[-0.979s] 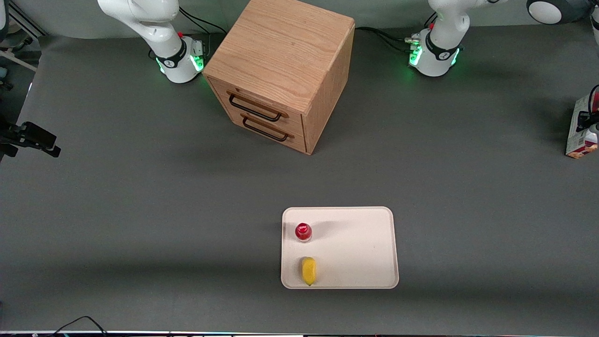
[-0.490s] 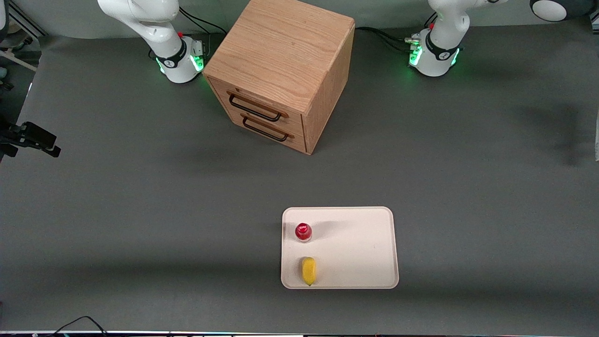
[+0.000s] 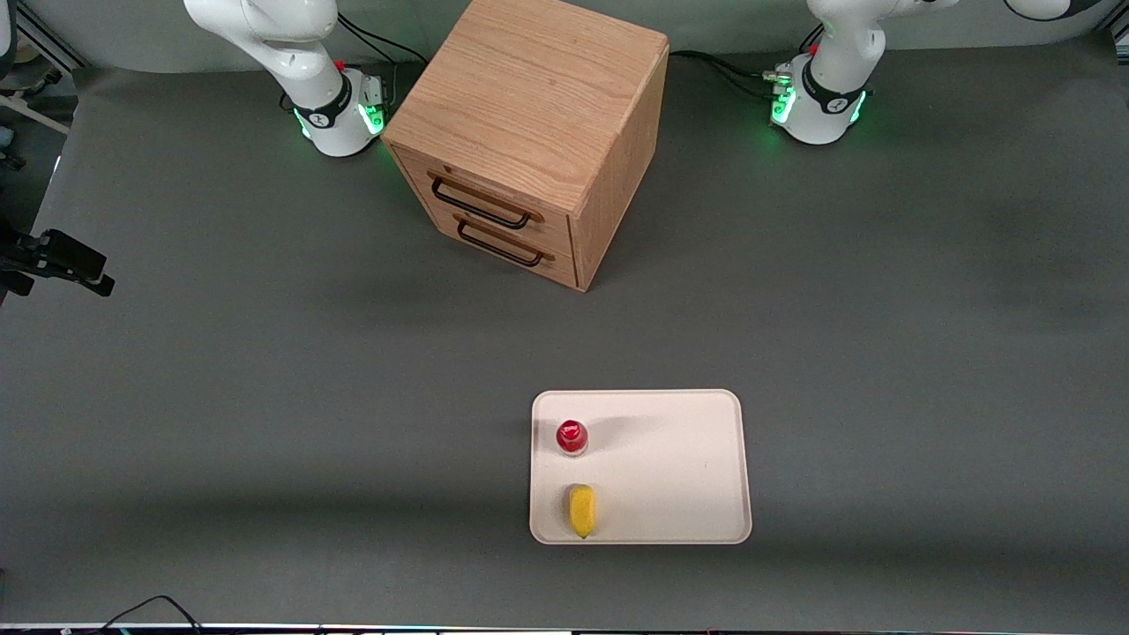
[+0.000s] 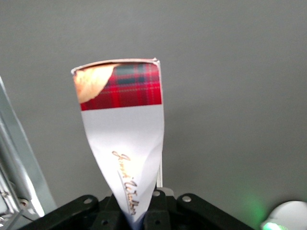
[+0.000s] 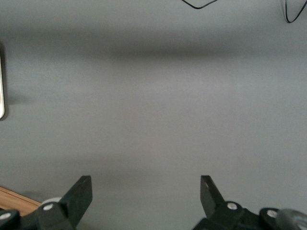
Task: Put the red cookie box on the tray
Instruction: 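Lift the held cookie box and carry it toward the white tray, then lower the cookie box onto the white tray beside the apple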
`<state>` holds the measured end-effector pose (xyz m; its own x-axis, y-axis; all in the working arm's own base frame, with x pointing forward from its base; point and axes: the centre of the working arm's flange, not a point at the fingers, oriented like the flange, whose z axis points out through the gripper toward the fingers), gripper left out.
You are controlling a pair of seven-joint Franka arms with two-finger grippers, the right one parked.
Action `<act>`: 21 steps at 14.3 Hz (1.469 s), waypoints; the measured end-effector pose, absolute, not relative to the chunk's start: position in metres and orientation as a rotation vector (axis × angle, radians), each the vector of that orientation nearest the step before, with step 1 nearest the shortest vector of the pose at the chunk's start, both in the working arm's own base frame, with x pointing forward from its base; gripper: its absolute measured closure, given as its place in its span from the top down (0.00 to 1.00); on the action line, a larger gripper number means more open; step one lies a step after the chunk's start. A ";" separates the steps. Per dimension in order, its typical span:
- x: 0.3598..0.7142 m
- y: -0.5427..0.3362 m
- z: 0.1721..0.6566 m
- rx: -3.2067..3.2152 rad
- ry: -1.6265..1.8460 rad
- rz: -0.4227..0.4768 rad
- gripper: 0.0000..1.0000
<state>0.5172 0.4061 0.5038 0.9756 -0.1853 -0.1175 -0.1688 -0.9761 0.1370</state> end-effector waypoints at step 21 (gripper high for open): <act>0.652 -0.159 0.469 3.084 0.400 -0.252 0.10</act>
<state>0.6522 -0.1588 0.4687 0.9540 0.2519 -0.1623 0.2554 -0.9668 0.0003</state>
